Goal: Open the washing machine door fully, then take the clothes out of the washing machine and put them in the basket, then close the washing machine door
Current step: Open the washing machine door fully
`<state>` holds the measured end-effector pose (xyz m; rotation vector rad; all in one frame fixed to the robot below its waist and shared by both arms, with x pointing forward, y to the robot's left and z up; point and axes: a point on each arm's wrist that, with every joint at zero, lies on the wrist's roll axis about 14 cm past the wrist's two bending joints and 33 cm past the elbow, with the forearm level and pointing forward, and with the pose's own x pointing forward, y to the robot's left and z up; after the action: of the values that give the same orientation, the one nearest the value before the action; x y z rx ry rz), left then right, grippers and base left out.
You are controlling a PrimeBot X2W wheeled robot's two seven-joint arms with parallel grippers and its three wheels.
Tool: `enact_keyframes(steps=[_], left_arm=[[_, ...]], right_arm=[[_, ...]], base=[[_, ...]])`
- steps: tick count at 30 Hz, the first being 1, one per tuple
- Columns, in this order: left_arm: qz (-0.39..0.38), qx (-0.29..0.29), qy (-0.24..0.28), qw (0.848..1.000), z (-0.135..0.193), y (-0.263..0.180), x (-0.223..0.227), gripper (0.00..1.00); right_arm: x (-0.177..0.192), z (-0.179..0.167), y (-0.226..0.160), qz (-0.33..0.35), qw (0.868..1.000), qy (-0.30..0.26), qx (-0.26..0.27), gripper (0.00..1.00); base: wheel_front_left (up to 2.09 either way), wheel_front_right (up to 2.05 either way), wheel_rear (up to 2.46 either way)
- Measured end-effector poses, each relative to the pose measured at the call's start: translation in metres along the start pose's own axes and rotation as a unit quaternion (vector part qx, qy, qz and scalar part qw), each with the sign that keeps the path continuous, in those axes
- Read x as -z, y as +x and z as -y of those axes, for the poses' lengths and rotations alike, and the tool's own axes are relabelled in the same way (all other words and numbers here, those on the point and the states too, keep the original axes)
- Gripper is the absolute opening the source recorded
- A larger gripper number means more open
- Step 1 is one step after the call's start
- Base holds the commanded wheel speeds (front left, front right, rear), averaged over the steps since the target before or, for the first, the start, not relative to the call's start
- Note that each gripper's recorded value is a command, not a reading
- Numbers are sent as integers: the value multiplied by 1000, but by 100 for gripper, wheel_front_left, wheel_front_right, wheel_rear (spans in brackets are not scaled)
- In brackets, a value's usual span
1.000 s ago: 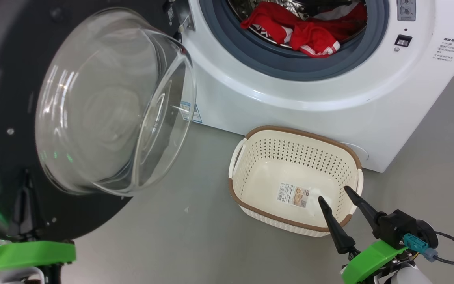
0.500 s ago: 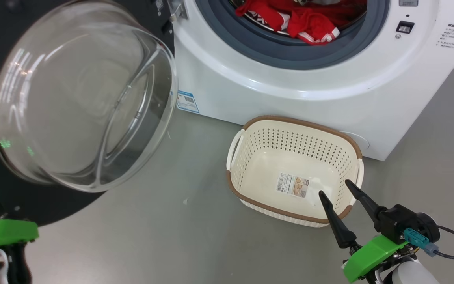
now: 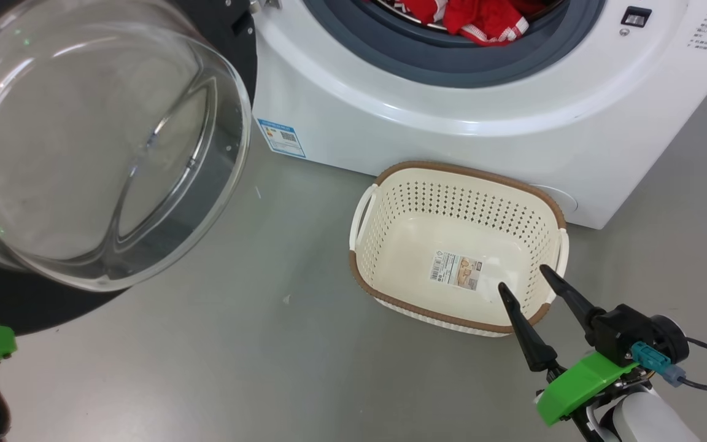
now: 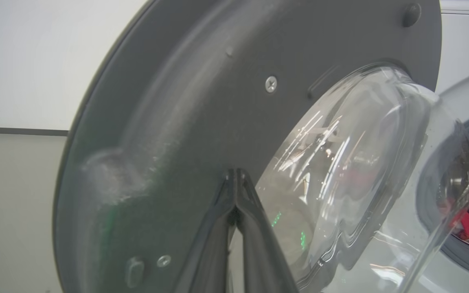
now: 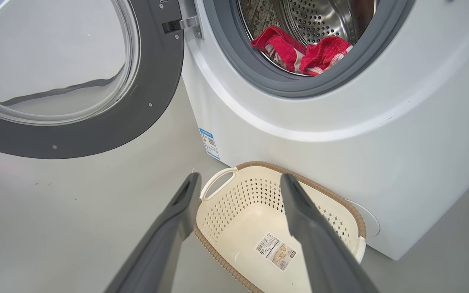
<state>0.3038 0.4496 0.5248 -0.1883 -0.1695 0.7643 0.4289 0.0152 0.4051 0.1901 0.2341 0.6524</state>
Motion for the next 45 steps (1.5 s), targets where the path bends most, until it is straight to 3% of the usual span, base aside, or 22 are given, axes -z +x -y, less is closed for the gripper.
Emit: enact_keyframes(steps=[16,30,32,35,37,38,45], left_arm=[[-13,-16,20,1000,-12,25,1,0],[-14,-4,11,1000,-12,5,1,0],[-17,3,9,1000,-10,-1,4,11],[-20,13,7,1000,-6,-12,7,44],[-20,19,6,1000,-5,-18,8,76],[-22,24,6,999,-3,-22,9,100],[-32,64,1,997,18,-44,19,100]], right_arm=[[3,7,8,-1,1000,1,2,100],[-18,1,2,21,1000,-13,3,100],[-23,-1,0,26,1000,-15,4,100],[-27,-2,-5,30,999,-17,5,100],[-29,-3,-9,32,999,-17,8,100],[-30,-3,-11,33,999,-18,9,100],[-40,0,-25,47,998,-17,25,100]], base=[[0,0,0],[0,0,0],[0,0,0],[0,0,0],[0,0,0],[0,0,0],[0,0,0]])
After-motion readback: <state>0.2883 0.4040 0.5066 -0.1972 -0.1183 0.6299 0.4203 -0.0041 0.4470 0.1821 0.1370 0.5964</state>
